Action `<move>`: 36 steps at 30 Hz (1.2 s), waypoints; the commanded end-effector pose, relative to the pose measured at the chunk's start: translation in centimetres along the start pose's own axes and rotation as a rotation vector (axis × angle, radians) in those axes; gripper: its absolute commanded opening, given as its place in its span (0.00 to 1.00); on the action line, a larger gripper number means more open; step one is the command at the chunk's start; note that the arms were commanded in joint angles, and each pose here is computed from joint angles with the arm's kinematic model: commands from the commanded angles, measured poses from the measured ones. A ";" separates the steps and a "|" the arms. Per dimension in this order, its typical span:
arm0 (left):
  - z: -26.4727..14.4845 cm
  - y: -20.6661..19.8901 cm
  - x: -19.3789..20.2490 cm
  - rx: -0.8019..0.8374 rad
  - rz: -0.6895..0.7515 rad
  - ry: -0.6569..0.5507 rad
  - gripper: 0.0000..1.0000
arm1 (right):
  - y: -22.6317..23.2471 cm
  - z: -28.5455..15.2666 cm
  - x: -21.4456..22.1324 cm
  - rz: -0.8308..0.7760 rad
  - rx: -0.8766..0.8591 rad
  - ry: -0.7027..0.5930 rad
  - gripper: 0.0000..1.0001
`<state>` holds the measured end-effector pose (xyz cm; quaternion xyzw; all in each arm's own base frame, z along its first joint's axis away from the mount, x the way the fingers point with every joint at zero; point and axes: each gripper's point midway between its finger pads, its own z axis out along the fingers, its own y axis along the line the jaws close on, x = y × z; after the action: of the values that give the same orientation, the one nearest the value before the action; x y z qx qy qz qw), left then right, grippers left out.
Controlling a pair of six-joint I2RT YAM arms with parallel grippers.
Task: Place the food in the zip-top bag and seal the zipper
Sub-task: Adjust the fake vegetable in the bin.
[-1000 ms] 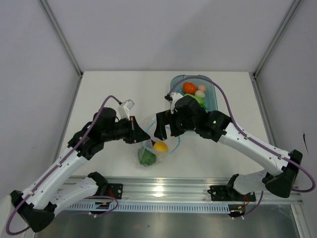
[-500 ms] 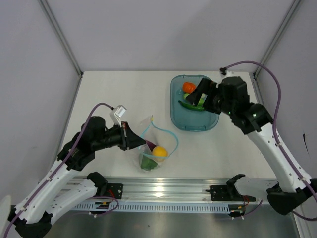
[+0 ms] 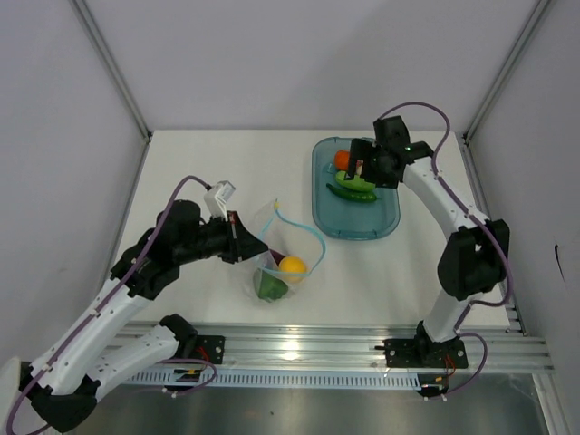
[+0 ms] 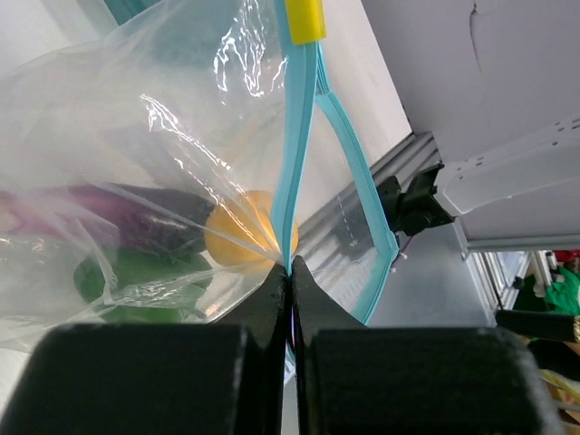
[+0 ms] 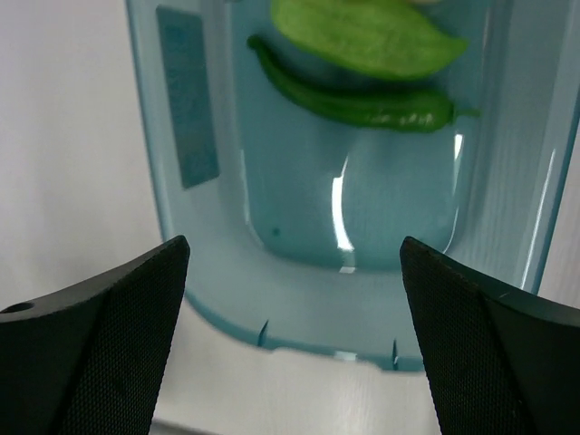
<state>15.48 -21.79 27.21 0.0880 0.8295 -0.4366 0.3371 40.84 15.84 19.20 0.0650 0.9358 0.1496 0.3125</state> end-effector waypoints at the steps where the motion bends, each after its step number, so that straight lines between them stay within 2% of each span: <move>1: -0.3 -0.9 -2.3 -0.007 0.082 -0.057 0.01 | -1.0 2.3 -4.4 -0.173 0.064 -0.107 0.99; 6: 1.4 -0.4 -1.2 0.024 0.073 -0.008 0.01 | -2.1 6.8 -5.0 -0.234 0.066 -0.073 0.99; 9: 1.9 -0.1 -0.3 0.036 0.059 0.025 0.01 | -3.9 9.4 -5.3 -0.279 0.148 -0.048 0.97; 10: 1.9 -0.1 -0.3 0.039 0.060 0.024 0.01 | -4.8 11.0 -4.1 -0.298 0.178 0.012 0.95; 11: 1.9 0.0 -0.3 0.038 0.061 0.023 0.01 | -4.9 11.1 -5.1 -0.329 0.187 0.002 0.91; 13: 2.1 0.5 -0.1 0.022 0.069 0.022 0.00 | -5.8 12.5 -4.3 -0.360 0.217 0.050 0.87; 18: 2.2 1.1 -0.1 -0.002 0.081 0.019 0.01 | -6.7 13.9 -3.4 -0.430 0.224 0.079 0.86; 22: 2.3 1.1 -0.3 -0.008 0.082 0.018 0.01 | -7.3 14.5 -2.2 -0.427 0.236 0.120 0.85; 29: 2.7 1.2 -0.4 -0.015 0.075 0.032 0.01 | -7.3 15.5 1.1 -0.436 0.154 0.189 0.85; 34: 2.4 1.1 -0.5 -0.024 0.068 0.028 0.01 | -6.3 16.2 3.7 -0.383 0.056 0.275 0.86; 36: 2.3 0.9 -0.5 -0.021 0.064 0.029 0.01 | -6.1 16.1 4.0 -0.369 0.039 0.272 0.86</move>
<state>17.20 -22.70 23.72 0.1067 0.8538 -0.4022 0.3130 47.85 13.74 2.93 -0.1235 0.9687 0.0412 0.2115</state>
